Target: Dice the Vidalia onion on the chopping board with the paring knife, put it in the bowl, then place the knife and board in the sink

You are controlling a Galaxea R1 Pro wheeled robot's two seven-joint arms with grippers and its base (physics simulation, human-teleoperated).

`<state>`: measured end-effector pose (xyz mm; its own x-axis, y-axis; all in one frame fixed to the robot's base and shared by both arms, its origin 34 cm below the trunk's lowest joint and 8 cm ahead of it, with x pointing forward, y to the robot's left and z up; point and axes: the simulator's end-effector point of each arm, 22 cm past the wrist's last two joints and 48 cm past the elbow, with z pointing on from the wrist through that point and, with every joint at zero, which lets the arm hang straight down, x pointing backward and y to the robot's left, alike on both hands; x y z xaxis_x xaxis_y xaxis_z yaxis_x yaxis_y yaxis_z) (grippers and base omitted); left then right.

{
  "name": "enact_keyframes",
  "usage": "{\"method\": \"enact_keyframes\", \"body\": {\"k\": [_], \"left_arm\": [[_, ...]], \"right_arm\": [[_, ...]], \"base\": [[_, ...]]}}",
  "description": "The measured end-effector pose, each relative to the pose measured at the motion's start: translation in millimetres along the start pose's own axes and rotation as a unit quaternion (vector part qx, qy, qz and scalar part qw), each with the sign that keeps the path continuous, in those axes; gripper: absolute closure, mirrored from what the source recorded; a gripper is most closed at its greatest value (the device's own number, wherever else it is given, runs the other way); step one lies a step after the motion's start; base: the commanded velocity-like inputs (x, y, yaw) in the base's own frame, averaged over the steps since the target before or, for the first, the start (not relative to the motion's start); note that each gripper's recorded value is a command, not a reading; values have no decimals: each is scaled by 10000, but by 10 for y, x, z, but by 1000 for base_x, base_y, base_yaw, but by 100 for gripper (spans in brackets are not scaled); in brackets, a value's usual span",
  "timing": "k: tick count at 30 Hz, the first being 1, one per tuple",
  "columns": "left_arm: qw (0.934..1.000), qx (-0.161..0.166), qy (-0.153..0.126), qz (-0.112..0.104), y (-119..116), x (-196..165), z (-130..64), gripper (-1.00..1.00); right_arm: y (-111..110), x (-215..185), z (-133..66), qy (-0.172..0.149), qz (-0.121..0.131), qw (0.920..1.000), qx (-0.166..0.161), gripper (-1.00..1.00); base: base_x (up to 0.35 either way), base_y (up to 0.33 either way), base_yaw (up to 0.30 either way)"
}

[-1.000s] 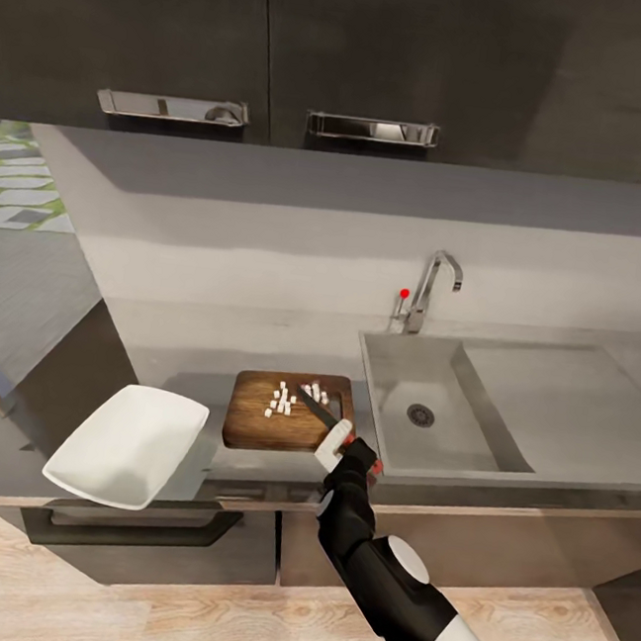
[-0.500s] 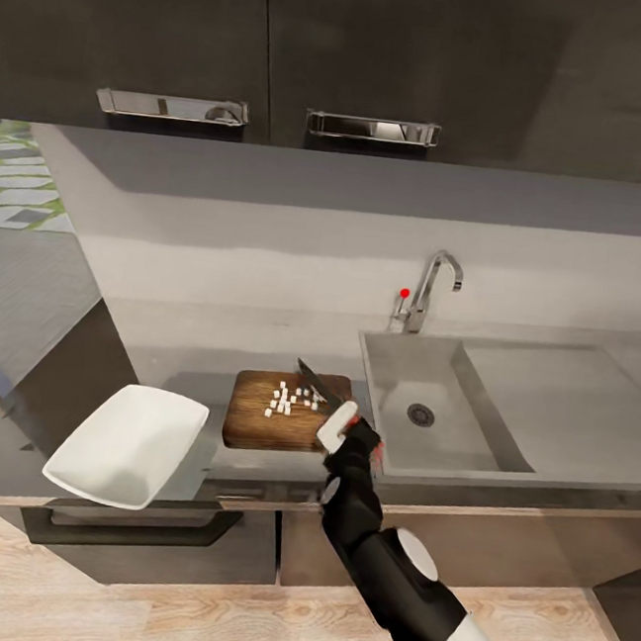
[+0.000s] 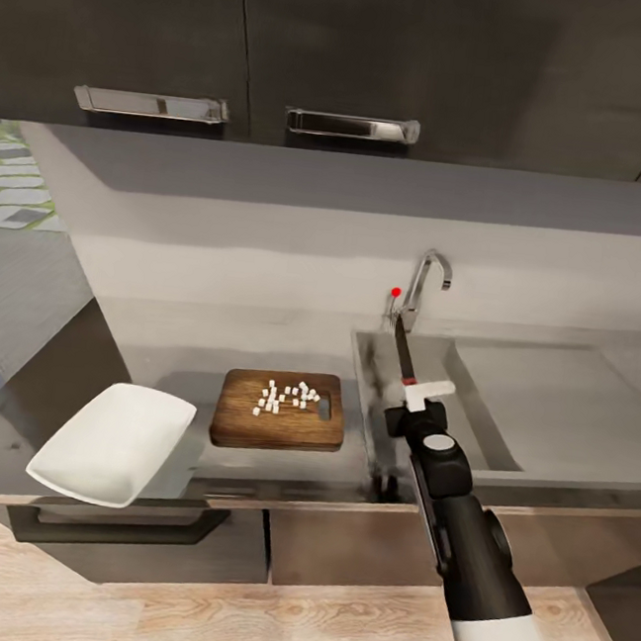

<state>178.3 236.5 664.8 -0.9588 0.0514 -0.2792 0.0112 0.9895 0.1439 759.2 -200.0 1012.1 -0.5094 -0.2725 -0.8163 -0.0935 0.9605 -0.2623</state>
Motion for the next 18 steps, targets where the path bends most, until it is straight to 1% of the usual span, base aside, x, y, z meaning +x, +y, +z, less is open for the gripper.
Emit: {"method": "enact_keyframes", "body": {"k": [3, 7, 13, 15, 18], "left_arm": [[10000, 0, 1, 1, 0, 1, -1, -100], [10000, 0, -2, -1, -1, -2, 0, -100], [10000, 1, 0, -2, -1, 1, -2, -100], [10000, 1, -2, -3, -1, 0, -2, -100], [10000, 1, -4, -1, -1, -2, -2, -100]], "right_arm": [[34, 104, 41, 122, 12, 9999, -45, 100], [50, 174, 67, 206, 5, 9998, -61, 100], [83, 206, 78, 250, 2, 9997, -81, 100], [91, 210, 78, 260, 6, 9996, -81, 100], [107, 251, 91, 313, -4, 9995, -87, 100]], "base": [[0, -301, 0], [0, -304, 0], [0, -287, 2], [0, -231, 111], [0, -220, 241]]}}
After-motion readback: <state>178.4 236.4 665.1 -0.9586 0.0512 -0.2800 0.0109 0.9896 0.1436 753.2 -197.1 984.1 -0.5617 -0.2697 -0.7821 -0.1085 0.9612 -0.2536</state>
